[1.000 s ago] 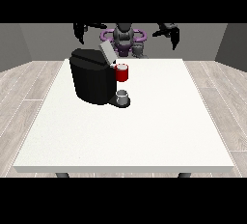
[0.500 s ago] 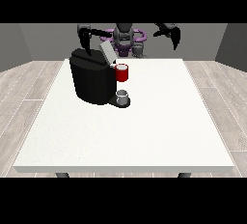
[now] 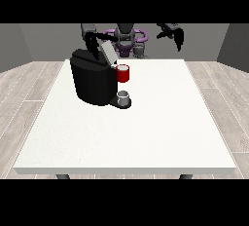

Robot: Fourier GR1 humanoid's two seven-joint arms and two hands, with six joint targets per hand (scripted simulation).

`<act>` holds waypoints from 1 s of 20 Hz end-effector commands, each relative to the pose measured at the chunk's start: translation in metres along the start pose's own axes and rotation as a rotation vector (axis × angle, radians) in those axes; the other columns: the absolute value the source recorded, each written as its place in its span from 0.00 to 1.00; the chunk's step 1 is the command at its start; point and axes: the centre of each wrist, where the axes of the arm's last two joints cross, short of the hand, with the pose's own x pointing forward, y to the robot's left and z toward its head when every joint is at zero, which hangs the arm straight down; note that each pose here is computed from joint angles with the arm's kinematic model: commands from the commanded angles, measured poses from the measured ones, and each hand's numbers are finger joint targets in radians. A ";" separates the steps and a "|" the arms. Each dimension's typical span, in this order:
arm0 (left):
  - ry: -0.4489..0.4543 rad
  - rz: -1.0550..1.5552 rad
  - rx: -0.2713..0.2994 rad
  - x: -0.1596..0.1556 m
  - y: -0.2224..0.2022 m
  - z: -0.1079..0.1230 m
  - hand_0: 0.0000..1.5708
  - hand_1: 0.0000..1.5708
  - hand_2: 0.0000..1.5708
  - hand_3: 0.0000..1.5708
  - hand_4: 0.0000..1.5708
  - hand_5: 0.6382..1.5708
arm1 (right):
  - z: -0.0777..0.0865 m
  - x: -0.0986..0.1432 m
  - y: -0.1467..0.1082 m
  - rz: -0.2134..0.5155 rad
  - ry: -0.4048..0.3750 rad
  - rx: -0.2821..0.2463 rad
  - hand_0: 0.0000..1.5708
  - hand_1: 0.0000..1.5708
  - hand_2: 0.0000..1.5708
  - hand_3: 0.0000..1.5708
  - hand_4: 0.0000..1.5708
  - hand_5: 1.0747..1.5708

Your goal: Insert the coffee pod into the coffee machine and close the lid

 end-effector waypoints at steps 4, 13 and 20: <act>-0.004 -0.035 0.000 -0.003 0.011 0.015 0.00 0.00 0.00 0.00 0.22 1.00 | -0.015 0.016 0.008 0.025 -0.020 0.009 0.00 0.00 0.00 0.00 0.08 1.00; -0.012 -0.030 -0.049 0.015 -0.007 -0.001 0.00 0.00 0.00 0.00 0.24 1.00 | -0.038 0.069 0.017 0.131 -0.096 0.073 0.00 0.00 0.00 0.00 0.03 1.00; -0.005 -0.048 -0.011 0.009 0.008 -0.007 0.00 0.00 0.00 0.00 0.24 1.00 | -0.037 0.091 0.070 0.134 -0.141 0.159 0.00 0.00 0.00 0.00 0.00 1.00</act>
